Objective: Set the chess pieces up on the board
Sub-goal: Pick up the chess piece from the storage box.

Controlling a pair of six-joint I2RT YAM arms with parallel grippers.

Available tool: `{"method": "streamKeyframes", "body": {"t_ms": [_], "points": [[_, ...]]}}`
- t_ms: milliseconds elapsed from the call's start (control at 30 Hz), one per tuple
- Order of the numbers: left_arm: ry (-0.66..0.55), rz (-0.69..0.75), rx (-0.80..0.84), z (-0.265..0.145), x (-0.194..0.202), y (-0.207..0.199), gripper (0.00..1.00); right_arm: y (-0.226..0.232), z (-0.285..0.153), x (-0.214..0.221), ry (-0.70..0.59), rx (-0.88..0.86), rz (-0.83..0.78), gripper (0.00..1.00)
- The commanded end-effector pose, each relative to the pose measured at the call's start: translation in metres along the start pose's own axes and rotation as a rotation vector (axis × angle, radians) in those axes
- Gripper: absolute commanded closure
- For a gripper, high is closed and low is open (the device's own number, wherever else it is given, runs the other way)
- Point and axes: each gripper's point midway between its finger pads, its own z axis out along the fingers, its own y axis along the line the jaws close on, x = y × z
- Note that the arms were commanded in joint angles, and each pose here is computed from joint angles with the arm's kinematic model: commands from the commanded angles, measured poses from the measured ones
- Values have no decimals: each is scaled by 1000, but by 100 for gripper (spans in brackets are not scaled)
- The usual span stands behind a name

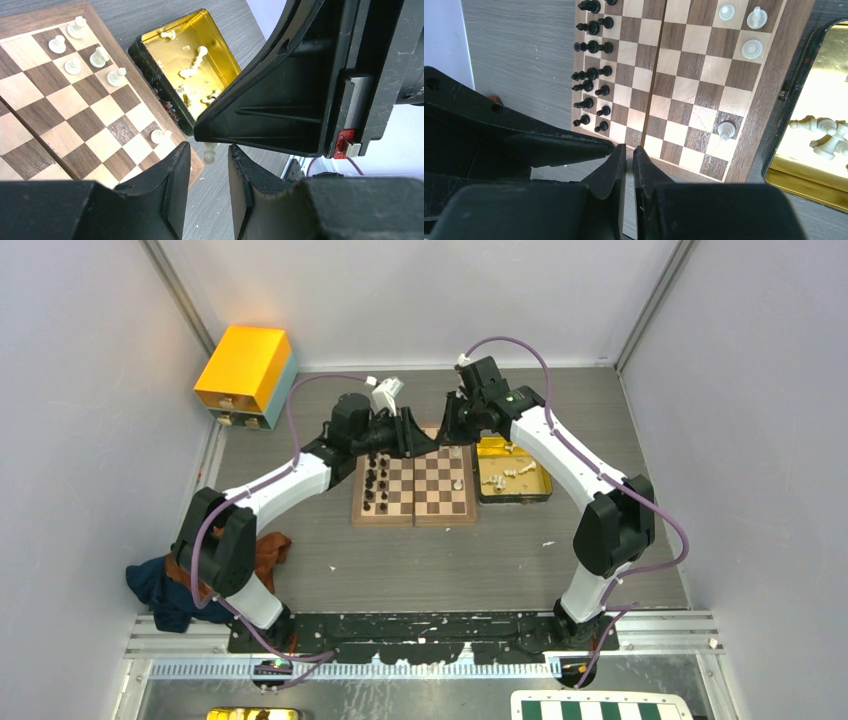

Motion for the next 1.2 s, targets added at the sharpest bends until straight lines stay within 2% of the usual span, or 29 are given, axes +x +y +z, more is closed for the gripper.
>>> {"method": "streamKeyframes", "body": {"t_ms": [0, 800, 1167], "points": [[-53, 37, 39, -6, -15, -15, 66, 19, -25, -14, -70, -65, -15, 99], [-50, 29, 55, -3, -14, -15, 81, 24, -25, -16, -68, -81, -14, 99], [-46, 28, 61, -1, -13, -16, 100, 24, -23, -17, -68, -81, -14, 99]]}}
